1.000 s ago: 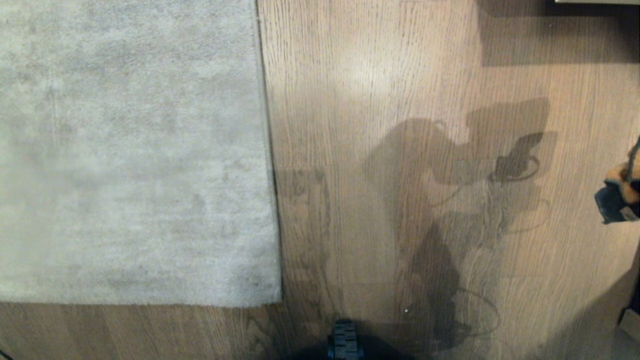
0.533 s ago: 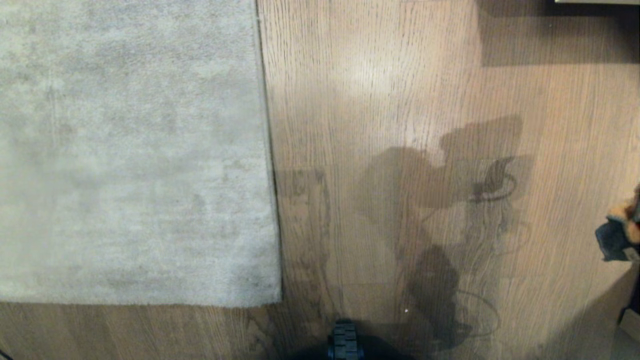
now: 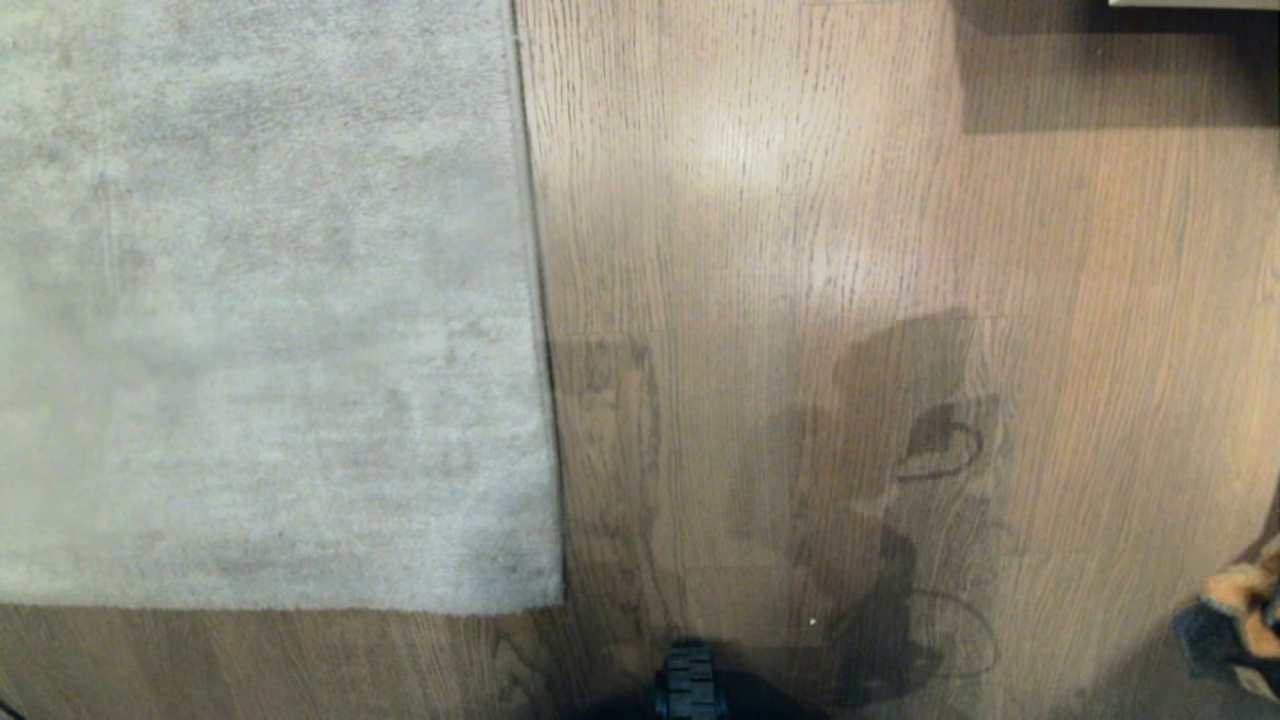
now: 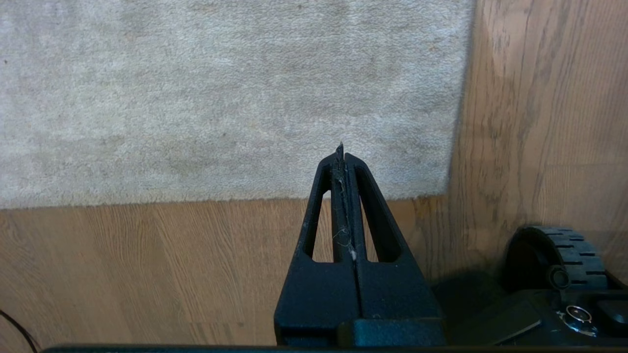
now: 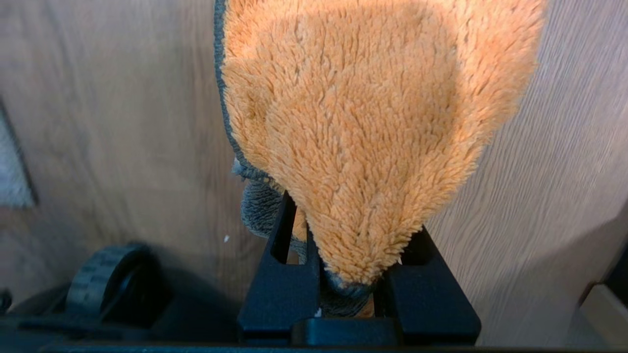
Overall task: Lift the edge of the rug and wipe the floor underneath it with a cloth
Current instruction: Pick up the rag, then lift up the carpet
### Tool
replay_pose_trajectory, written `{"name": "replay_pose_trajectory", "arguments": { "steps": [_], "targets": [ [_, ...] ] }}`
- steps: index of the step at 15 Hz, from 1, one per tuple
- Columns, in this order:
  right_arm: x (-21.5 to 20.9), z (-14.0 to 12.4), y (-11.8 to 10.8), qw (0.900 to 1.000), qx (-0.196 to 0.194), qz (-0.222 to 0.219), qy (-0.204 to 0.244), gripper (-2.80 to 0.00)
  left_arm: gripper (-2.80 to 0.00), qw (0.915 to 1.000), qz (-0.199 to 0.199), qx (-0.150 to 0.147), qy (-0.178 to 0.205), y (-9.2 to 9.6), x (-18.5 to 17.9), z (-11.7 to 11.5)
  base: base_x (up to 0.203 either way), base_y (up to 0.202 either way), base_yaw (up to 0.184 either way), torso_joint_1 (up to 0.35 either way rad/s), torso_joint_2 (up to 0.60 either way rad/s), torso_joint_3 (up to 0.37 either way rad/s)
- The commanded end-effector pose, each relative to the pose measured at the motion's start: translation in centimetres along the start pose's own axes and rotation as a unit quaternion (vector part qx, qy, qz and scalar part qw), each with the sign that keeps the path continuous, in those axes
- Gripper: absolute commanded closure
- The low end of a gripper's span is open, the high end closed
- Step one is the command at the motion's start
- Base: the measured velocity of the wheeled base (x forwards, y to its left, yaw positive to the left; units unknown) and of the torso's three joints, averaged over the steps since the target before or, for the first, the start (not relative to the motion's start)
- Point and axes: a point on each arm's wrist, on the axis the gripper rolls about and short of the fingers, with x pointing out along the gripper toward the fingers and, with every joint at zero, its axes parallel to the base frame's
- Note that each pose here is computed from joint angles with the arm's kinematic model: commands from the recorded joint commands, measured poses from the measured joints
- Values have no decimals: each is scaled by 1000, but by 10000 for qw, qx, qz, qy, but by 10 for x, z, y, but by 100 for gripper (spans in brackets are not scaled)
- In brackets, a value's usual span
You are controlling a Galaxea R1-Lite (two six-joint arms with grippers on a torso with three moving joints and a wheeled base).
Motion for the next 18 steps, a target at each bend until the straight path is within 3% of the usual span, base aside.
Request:
{"name": "replay_pose_trajectory", "arguments": {
  "steps": [1,4,9,18],
  "targets": [
    [-23,-15,3,9997,-32,63,-214,0,0,10000,-1,0,-1,0,0,0,0,0,0,0,0,0],
    [-34,-32,5,9996,-70,256,20,0,0,10000,-1,-8,-1,0,0,0,0,0,0,0,0,0],
    [-40,-43,5,9996,-153,44,213,0,0,10000,-1,-8,-1,0,0,0,0,0,0,0,0,0],
    [-53,-56,6,9998,-173,-25,-61,0,0,10000,-1,-2,-1,0,0,0,0,0,0,0,0,0]
  ]
}}
